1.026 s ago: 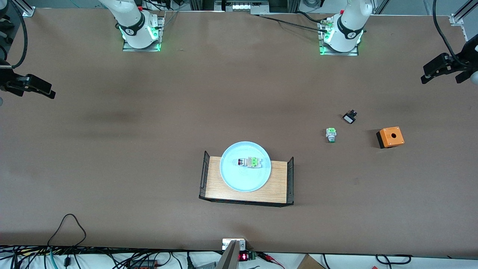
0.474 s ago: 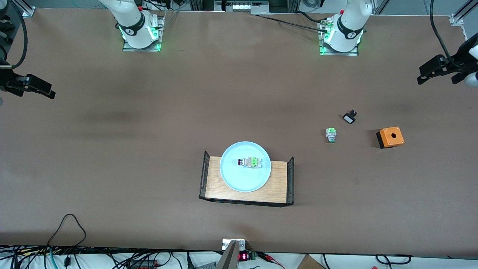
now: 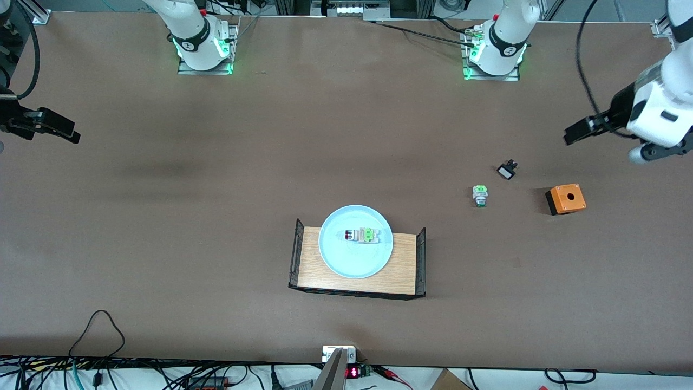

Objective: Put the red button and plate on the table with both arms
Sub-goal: 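Reach the left gripper toward the switch on the blue plate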

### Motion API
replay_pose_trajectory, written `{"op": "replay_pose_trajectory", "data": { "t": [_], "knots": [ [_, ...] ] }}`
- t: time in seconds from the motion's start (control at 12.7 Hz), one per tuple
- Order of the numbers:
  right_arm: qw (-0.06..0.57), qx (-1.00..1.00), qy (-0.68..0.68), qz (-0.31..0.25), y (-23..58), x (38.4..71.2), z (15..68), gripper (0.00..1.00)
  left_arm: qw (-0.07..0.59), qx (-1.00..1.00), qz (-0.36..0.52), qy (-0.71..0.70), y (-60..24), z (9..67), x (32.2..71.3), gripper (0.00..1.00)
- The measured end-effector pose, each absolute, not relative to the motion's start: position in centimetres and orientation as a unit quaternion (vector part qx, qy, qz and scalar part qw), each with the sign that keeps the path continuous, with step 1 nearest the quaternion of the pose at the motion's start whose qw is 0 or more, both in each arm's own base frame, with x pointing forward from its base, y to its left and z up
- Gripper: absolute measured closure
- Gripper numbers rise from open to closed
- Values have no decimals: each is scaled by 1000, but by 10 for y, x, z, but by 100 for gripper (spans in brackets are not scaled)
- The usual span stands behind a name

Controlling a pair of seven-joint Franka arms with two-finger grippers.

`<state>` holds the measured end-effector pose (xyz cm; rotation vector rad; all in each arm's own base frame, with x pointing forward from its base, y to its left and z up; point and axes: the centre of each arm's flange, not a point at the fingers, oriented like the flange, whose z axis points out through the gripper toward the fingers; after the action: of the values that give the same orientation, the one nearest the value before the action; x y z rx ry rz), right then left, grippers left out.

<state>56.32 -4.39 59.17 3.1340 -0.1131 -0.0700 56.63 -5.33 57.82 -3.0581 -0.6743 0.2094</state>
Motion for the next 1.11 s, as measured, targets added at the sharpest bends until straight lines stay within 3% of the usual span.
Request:
{"op": "replay_pose_trajectory", "data": {
  "t": [0.47, 1.11],
  "knots": [
    [2, 999, -36, -22, -44, 563, 592, 0, -7, -900, 64, -430, -172, 545, 621, 0],
    [2, 999, -36, -22, -44, 563, 592, 0, -96, -765, 25, -637, -286, 504, 683, 0]
  ]
}}
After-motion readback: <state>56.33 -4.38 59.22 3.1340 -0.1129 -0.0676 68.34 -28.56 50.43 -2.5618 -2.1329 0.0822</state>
